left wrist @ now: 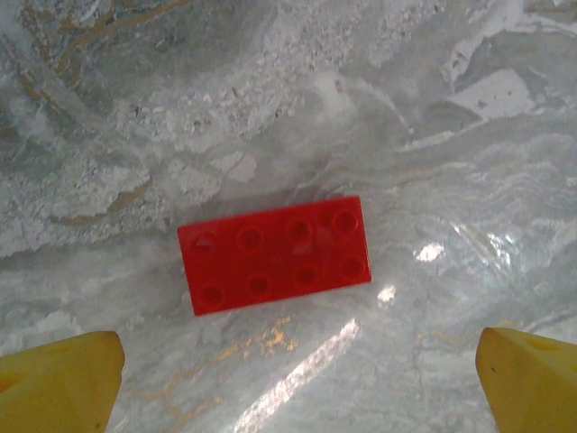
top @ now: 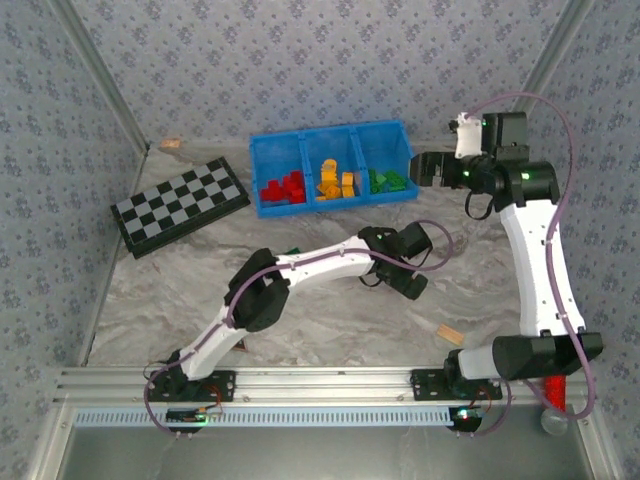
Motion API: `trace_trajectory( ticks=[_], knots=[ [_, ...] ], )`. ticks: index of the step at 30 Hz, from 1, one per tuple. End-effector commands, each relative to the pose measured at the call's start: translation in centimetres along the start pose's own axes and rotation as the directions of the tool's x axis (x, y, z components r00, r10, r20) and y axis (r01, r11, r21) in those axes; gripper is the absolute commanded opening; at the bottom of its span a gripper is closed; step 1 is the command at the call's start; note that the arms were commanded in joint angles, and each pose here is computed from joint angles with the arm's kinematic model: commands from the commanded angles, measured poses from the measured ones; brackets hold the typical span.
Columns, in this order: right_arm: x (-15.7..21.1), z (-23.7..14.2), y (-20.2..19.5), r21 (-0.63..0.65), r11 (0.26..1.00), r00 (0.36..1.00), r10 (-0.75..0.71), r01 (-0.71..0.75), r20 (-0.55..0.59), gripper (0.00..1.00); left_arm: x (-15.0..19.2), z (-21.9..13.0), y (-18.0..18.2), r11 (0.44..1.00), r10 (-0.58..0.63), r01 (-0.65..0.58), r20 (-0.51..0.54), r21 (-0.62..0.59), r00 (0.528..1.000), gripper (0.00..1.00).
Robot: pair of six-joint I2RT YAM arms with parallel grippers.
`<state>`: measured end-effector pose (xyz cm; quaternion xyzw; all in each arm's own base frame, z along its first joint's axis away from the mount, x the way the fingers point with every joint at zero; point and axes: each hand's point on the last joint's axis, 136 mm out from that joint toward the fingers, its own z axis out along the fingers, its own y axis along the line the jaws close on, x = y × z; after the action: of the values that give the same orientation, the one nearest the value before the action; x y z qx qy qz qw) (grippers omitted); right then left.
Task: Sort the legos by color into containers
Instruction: Pick up the lego from the middle-right of the table.
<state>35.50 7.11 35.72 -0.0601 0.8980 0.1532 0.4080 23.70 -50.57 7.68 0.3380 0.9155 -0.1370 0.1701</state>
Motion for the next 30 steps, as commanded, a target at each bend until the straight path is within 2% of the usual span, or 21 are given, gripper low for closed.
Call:
trace_trajectory(
  ticks=[1, 11, 20, 30],
  knots=[
    [0.7, -1.3, 0.7, -0.043, 0.999, 1.0, 0.03, -0.03, 0.0, 1.0, -0.2, 0.9, 0.1, 0.999, -0.022, 0.022, -0.008, -0.027, 1.0, 1.0],
    [1.4, -3.1, 1.4, -0.086, 0.995, 0.999, 0.044, -0.042, 0.023, 1.0, -0.4, 3.2, 0.5, 0.997, -0.025, 0.024, -0.023, -0.068, 0.999, 1.0],
    [2.2, -3.0, 1.4, -0.09, 0.995, 0.998, 0.053, -0.052, 0.018, 1.0, -0.7, 5.0, 0.9, 0.995, -0.047, 0.045, -0.028, -0.088, 0.998, 0.99],
    [2.5, -3.0, 0.8, -0.071, 0.996, 0.998, 0.055, -0.054, 0.018, 1.0, 0.9, 6.5, 2.5, 0.989, -0.099, 0.089, -0.083, -0.115, 0.992, 0.79]
  ],
)
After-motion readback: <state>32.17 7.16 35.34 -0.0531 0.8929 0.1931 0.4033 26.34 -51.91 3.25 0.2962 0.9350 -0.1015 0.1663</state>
